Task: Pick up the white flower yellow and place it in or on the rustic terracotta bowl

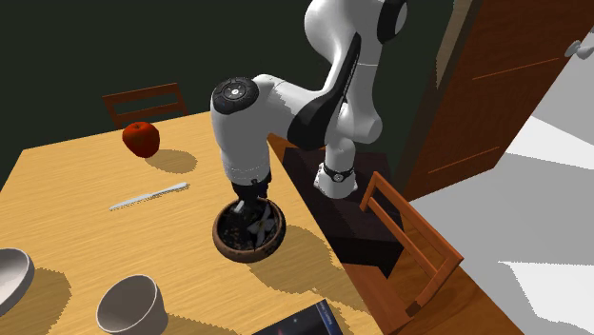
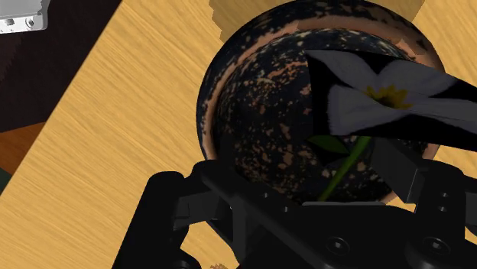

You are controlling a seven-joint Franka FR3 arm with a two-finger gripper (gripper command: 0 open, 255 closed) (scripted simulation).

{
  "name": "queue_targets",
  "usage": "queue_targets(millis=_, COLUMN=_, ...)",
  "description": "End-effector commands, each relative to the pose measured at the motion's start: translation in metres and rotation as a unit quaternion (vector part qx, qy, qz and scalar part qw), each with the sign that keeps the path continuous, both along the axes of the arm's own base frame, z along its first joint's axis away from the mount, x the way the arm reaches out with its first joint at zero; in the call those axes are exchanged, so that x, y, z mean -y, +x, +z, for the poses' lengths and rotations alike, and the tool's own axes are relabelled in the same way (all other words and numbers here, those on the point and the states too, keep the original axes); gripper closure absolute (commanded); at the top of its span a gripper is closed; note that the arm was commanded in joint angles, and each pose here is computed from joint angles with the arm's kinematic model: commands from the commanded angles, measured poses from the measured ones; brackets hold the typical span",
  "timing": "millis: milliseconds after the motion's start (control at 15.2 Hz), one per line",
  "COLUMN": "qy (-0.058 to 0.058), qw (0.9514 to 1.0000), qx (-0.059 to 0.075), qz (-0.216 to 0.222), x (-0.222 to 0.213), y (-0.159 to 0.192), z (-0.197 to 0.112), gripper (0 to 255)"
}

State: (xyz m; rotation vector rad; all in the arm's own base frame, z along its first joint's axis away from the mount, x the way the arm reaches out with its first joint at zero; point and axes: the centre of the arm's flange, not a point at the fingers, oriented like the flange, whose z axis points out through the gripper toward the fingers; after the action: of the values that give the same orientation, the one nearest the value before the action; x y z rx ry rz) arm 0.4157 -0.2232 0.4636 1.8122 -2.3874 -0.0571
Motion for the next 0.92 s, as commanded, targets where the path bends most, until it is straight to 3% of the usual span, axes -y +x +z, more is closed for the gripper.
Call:
queue_targets(millis=0, qy=0.000, qw=1.0000, qx=0.000, qz=0.000, x=0.000, y=0.000, z=0.000, gripper=0)
queue_targets(millis=66, qy=0.000, qw=1.0000, qx=0.000, qz=0.000, x=0.000, y=0.000, z=0.000, gripper=0)
queue_targets(millis=330, qy=0.000, qw=1.0000, qx=0.000, qz=0.000, x=-0.003, y=0.007, z=0.049, gripper=0)
queue_targets(millis=858, qy=0.000, qw=1.0000, qx=0.000, qz=0.000, x=-0.003, y=0.007, z=0.049, gripper=0)
